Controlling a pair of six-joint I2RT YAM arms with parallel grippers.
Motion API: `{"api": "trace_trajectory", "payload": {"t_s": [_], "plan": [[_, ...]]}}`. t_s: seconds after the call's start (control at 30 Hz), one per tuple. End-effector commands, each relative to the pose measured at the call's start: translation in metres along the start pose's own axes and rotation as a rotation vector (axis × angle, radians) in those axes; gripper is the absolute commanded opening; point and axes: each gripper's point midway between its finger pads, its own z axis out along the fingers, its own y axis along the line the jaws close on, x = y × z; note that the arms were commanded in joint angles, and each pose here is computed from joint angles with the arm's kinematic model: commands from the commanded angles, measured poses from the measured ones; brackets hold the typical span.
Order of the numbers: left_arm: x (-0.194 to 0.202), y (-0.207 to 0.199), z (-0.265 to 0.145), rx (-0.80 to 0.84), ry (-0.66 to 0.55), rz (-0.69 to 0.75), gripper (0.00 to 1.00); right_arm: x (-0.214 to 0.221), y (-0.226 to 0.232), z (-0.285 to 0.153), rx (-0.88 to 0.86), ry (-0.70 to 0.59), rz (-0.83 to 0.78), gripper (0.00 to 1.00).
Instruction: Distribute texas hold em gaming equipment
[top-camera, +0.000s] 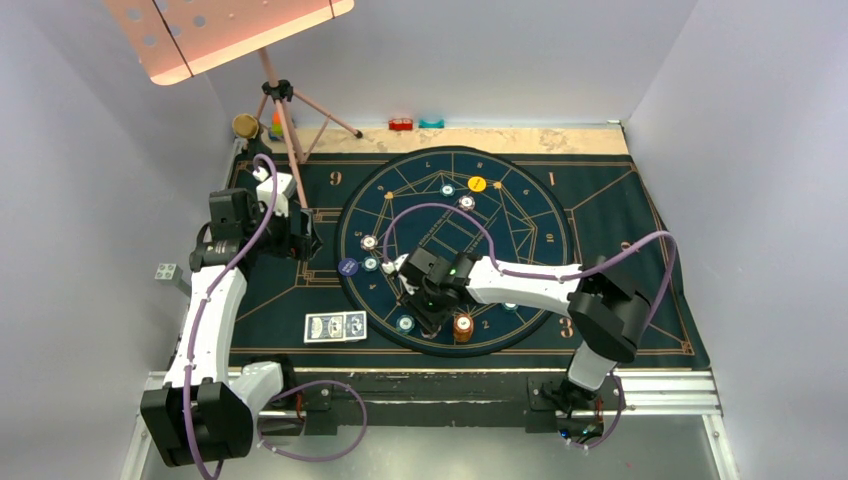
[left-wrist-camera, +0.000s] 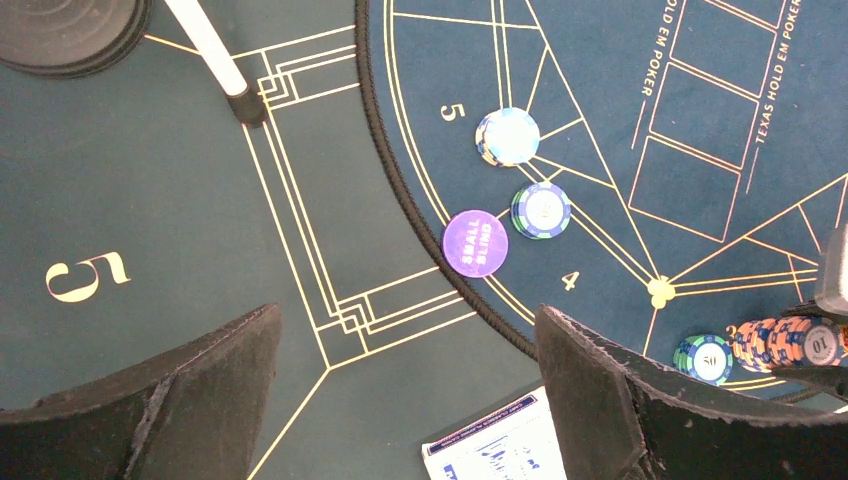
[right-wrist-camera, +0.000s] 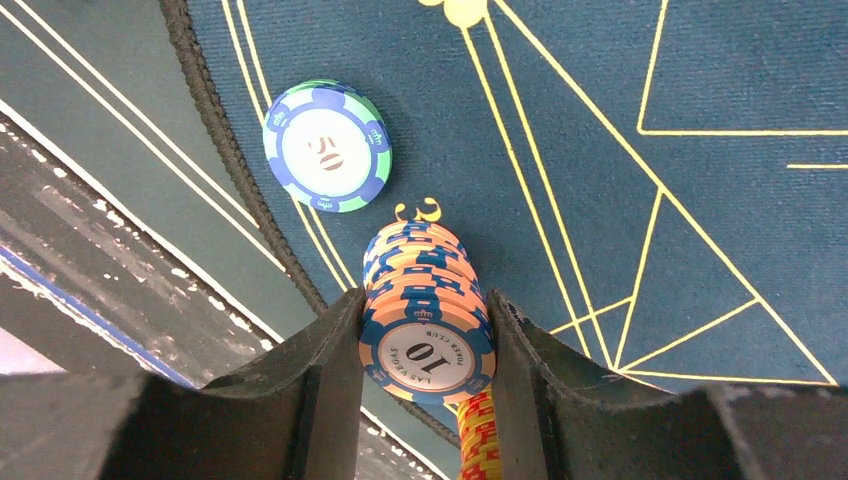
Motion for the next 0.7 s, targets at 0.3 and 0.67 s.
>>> {"api": "trace_trajectory", "payload": {"t_s": [0.3,0.67], "plan": [[-0.006,-0.002,-0.003,0.015,-0.036,0.029,1.00,-0.044,-0.066,-0.061,0.136,-0.206,0.242,0.00],[-0.006,-0.003,-0.003,0.019,-0.038,0.031,1.00,0.019,-0.202,-0.079,0.464,-0.183,0.797,0.00]]}}
